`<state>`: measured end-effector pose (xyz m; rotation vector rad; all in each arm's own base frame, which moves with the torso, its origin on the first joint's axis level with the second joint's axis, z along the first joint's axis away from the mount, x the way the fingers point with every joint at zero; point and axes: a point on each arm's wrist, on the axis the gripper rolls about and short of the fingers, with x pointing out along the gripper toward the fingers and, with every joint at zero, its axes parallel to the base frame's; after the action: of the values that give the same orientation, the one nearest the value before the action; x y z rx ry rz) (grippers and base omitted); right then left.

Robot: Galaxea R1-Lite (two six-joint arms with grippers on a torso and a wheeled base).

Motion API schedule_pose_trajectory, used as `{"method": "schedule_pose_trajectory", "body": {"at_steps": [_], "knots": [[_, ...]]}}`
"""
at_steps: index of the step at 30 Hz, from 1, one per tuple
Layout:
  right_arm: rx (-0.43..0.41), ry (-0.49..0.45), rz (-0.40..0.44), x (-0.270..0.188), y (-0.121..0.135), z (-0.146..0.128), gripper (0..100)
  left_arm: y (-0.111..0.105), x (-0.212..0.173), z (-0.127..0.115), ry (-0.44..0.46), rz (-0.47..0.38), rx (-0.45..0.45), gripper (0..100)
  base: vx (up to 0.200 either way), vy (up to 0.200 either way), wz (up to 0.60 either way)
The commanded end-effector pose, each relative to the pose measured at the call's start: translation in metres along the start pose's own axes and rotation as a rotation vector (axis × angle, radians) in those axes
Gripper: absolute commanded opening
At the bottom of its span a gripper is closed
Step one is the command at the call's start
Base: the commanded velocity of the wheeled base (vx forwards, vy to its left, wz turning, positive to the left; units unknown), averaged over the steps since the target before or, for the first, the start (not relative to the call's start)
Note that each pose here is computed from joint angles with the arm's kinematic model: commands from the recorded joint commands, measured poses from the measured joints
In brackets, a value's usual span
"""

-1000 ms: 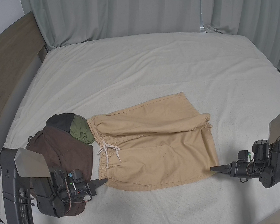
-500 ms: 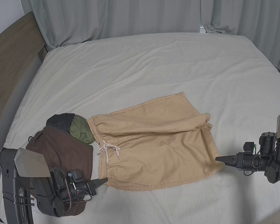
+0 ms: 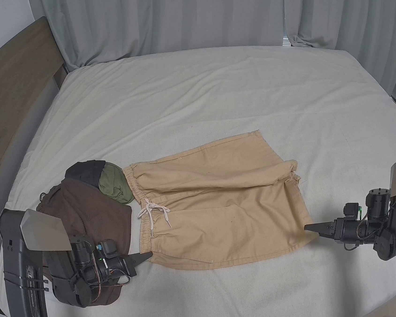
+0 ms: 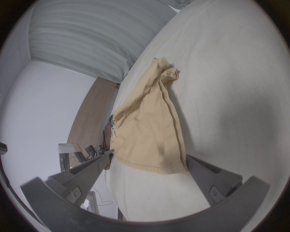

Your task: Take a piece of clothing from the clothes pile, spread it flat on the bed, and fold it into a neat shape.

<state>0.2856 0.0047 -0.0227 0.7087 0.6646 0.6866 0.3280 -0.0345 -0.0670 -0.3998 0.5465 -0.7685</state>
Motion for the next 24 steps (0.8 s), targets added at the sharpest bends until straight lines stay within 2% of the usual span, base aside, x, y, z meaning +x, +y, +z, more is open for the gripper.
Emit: {"method": "schedule_pose_trajectory", "body": {"at_steps": [1,10,11,24], "knots": [[0.011,0.012,-0.006,0.0032,-0.0045,-0.0037,100,0.0005,0.0004,-0.0007,0.001,0.001,-0.002,0,0.000,0.000,0.00],[-0.004,0.004,-0.009,0.0052,-0.0069,-0.0016,100,0.0003,0.0003,-0.0002,0.000,0.000,-0.001,0,0.000,0.000,0.00],[-0.004,0.002,-0.009,0.0050,-0.0072,-0.0011,0,0.0003,0.0003,-0.0002,0.000,0.000,-0.001,0,0.000,0.000,0.00],[-0.002,-0.004,-0.035,0.0048,-0.0102,-0.0033,0,0.0001,-0.0004,0.0005,-0.001,0.000,-0.002,0,0.000,0.000,0.00]]}}
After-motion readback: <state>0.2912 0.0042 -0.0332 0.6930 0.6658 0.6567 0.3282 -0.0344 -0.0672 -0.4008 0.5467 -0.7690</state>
